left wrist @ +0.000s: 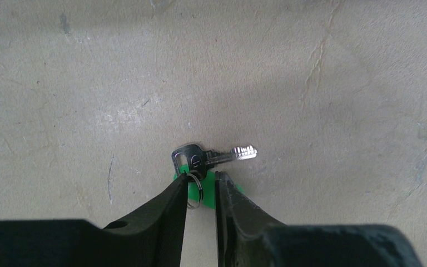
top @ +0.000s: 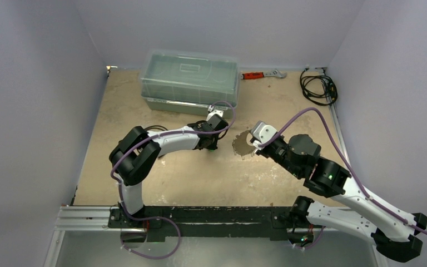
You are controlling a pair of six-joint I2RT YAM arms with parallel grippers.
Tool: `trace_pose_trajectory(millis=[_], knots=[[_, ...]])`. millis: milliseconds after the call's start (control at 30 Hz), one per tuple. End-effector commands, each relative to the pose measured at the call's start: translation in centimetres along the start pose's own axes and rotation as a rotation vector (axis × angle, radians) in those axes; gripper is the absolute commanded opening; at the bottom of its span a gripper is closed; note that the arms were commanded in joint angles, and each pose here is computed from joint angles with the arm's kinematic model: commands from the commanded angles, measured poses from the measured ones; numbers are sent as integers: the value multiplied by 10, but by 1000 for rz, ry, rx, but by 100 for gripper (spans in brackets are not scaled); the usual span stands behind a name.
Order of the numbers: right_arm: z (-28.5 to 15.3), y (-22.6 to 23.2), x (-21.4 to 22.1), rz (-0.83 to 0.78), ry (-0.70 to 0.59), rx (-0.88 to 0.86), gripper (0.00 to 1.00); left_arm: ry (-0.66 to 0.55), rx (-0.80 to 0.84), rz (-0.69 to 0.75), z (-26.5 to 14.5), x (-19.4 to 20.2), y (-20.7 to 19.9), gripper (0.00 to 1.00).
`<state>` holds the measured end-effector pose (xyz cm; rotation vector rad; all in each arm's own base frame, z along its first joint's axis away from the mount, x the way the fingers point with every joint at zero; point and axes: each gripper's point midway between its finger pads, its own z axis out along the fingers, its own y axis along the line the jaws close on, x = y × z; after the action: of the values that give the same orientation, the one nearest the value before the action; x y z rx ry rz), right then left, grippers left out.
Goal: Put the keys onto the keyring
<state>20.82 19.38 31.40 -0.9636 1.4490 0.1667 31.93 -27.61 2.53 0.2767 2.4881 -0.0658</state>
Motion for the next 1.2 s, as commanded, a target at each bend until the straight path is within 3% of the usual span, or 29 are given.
trace_pose_trajectory(millis=[0,167,267,500,1167], knots=[[-2,-6,-12,17,-49,29,0,-26,9,0,-4,-11,-5,20],[-3,-7,-12,17,-50,31,0,-38,4,-1,-4,-12,-3,11],[-3,-6,-11,16,-47,29,0,-51,4,-4,-6,-15,-3,0],[-3,-7,-9,17,-44,38,0,-88,56,-3,-19,-25,-8,0],[-3,-3,-11,17,-58,19,0,-343,358,112,-111,-70,-26,0]])
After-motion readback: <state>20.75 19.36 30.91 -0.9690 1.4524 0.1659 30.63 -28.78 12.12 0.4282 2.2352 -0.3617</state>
